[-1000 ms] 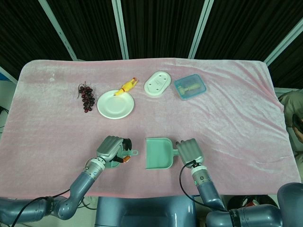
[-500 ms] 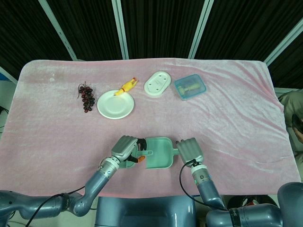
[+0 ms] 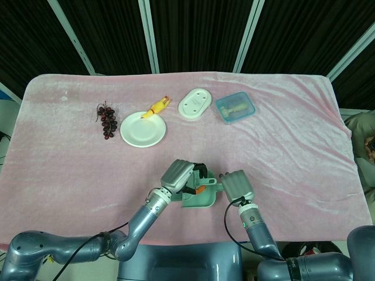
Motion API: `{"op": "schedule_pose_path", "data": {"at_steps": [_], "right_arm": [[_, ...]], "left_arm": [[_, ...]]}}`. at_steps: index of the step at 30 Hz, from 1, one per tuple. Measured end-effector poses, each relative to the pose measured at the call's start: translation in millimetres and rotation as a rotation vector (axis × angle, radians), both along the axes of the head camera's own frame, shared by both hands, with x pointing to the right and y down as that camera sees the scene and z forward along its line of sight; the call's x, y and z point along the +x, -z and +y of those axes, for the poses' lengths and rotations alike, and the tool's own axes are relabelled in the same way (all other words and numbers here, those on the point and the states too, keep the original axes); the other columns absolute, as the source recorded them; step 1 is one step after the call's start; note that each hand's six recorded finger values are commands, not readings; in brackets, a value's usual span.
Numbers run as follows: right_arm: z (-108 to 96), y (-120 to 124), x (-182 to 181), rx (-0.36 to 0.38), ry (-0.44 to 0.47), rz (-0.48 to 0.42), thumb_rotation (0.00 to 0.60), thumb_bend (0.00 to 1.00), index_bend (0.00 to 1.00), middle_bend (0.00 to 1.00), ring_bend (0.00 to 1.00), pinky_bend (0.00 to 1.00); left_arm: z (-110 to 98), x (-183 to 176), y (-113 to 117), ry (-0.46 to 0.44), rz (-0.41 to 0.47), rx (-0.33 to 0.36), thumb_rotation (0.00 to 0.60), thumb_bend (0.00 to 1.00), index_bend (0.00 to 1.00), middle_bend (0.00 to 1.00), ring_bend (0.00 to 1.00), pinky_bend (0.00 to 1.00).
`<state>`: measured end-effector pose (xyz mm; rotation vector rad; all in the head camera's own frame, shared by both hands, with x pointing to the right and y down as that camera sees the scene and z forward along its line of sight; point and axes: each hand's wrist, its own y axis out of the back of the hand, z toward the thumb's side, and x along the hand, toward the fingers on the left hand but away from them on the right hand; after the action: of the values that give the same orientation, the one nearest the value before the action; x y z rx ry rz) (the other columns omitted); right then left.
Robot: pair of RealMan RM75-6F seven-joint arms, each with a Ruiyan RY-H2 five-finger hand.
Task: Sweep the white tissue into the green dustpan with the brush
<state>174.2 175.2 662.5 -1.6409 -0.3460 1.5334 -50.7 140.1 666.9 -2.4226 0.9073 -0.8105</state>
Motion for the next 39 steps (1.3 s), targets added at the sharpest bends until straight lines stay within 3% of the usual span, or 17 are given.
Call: {"op": "schedule_pose_path", "data": {"at_steps": [5,9,20,32,39], "right_arm": [[0,1,-1,0.000,-0.001,-0.004,0.600,0.51,0.69,0.59,0.63,0.78],[2,1,-2,-0.002,0.000,-0.007,0.600,0.51,0.69,0.59,0.63,0.78],[8,-2,-5,-0.018,-0.003,-0.012,0.600,0.51,0.69,0.59,0.63,0.78],[4,-2,-3,-0.015,-0.009,-0.009,0.600,0.51,0.69,0.59,0.63,0.78],[3,-1,-3,-0.011,-0.011,-0.014,0.600,0.51,0.69,0.59,0.63,0.78]], "left_arm": [[-7,3,14,0.023,0.056,0.018,0.600,0.42,0.61,0.64,0.92,1.00],[-10,-8,16,0.024,0.044,0.023,0.600,0.42,0.61,0.64,0.92,1.00],[21,-56,-15,-0.019,-0.078,-0.061,0.600,0.42,0.62,0.64,0.92,1.00],[32,-35,-37,-0.003,-0.054,-0.101,0.600,0.40,0.62,0.64,0.92,1.00],[24,0,-22,0.004,0.043,-0.069,0.600,0.40,0.62,0.64,0.92,1.00]]}}
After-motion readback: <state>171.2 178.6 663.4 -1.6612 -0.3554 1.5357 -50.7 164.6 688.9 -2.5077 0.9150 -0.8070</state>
